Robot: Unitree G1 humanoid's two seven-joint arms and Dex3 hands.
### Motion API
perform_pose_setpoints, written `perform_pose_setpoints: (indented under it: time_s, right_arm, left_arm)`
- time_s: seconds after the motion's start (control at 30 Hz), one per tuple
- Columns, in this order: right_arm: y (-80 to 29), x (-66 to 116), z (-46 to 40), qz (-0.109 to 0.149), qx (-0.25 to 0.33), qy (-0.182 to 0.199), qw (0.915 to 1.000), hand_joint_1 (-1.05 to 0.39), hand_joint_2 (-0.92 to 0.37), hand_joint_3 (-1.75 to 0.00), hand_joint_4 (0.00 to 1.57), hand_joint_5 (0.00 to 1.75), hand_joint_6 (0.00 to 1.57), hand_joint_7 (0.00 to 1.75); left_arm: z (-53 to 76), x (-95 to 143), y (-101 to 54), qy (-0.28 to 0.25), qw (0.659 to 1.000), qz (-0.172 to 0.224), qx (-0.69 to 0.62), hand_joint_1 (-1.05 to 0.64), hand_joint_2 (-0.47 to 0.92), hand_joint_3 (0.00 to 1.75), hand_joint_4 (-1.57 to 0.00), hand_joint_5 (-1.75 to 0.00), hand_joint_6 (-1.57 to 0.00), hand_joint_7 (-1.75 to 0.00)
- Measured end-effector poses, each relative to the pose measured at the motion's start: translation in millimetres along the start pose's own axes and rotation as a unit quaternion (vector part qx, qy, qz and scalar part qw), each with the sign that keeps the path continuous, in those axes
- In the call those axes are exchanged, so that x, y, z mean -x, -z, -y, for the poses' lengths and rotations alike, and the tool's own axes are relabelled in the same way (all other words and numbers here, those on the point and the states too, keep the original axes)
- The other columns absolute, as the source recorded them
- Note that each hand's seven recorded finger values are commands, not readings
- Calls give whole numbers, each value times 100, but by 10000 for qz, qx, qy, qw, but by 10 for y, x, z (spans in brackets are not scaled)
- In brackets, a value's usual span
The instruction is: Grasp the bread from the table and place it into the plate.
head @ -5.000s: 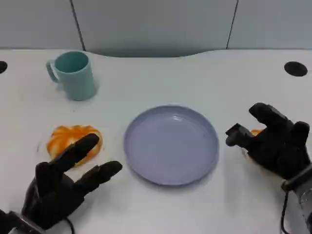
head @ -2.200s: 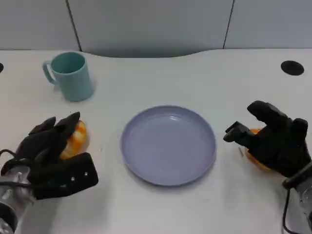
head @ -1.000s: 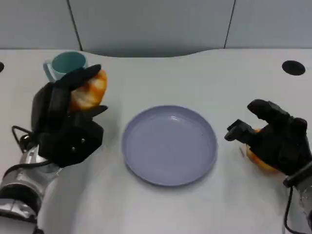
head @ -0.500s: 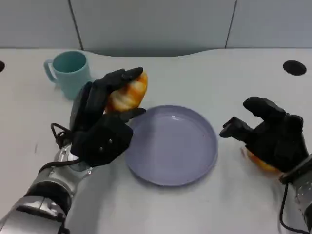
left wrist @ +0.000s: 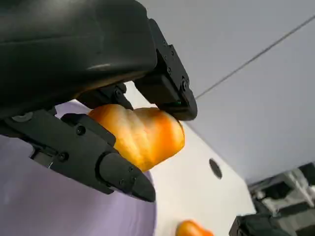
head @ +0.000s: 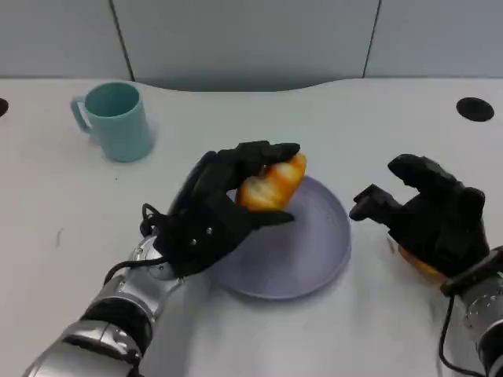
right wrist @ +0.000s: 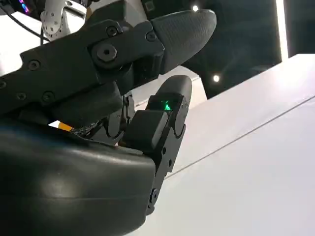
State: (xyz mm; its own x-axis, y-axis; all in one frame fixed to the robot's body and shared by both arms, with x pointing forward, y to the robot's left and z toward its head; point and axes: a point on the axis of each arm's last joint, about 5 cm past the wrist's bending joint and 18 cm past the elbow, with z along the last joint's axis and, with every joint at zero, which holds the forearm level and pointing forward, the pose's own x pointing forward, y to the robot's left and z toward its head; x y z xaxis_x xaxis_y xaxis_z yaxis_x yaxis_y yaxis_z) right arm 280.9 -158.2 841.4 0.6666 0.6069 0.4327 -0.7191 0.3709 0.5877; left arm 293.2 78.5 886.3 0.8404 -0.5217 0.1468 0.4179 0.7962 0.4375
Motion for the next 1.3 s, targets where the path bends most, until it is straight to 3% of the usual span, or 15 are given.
perform_pose_setpoints:
  time_s: [0.13,0.23,0.33,0.5,0.6,0.7,0.73,0.8,0.97,1.03,1.17,1.3]
  right_arm:
    - [17,-11,-5,-83,-90,-34,9999,-50,-92,-10,75,96,103,1]
    - [42,-20,-12,-22,-195,-72,9998,-52,-92,-9,74,92,104,1]
    - [50,-31,-16,-53,-236,-119,9996,-52,-92,-8,77,84,104,1]
    - [47,-46,-17,-83,-240,-144,9996,-51,-92,-7,82,78,105,1]
    - [50,-49,-20,-67,-221,-84,9997,-50,-92,-4,87,74,105,0]
    - [70,-58,-27,16,-280,-64,9996,-46,-92,-3,87,77,104,0]
    - [83,-62,-32,62,-331,-58,9994,-48,-92,-2,84,85,105,0]
    - [113,-81,-45,71,-416,-75,9991,-50,-92,-2,81,95,105,0]
    - [134,-97,-55,2,-443,-59,9990,-50,-92,-1,78,97,105,0]
    - [149,-108,-62,-20,-470,-62,9989,-48,-92,-2,76,96,106,0]
    - [151,-119,-66,-30,-467,-62,9989,-49,-92,-3,76,95,105,0]
    - [108,-124,-55,-38,-408,-62,9991,-46,-90,-1,81,90,107,1]
  left_arm:
    - [-49,24,52,512,9940,-295,-921,-92,92,38,-9,0,-18,0]
    - [-101,21,68,572,9809,-316,-1830,-99,92,43,-2,0,-14,0]
    - [-172,11,61,550,9701,-202,-2357,-101,92,46,-1,0,-13,-1]
    - [-266,25,63,609,9612,-123,-2689,-94,92,46,-17,-9,-22,-4]
    - [-405,45,45,682,9588,-21,-2759,-99,92,50,-14,-9,-20,-2]
    - [-536,74,12,680,9646,144,-2545,-103,92,54,-12,-8,-18,-1]
    - [-571,90,4,665,9673,201,-2438,-102,92,55,-16,-10,-19,-1]
    - [-643,162,6,496,9815,377,-1811,-101,92,55,-19,-12,-20,-2]
    - [-740,386,89,-55,9975,702,5,-103,92,49,-26,-15,-25,-2]
    - [-764,473,138,-237,9934,781,810,-103,92,58,-22,-13,-16,-1]
    - [-767,714,324,-312,9562,696,2826,-103,92,70,-13,-10,-8,-1]
    - [-701,1086,567,-42,8986,661,4337,-105,92,64,-15,-12,-11,-2]
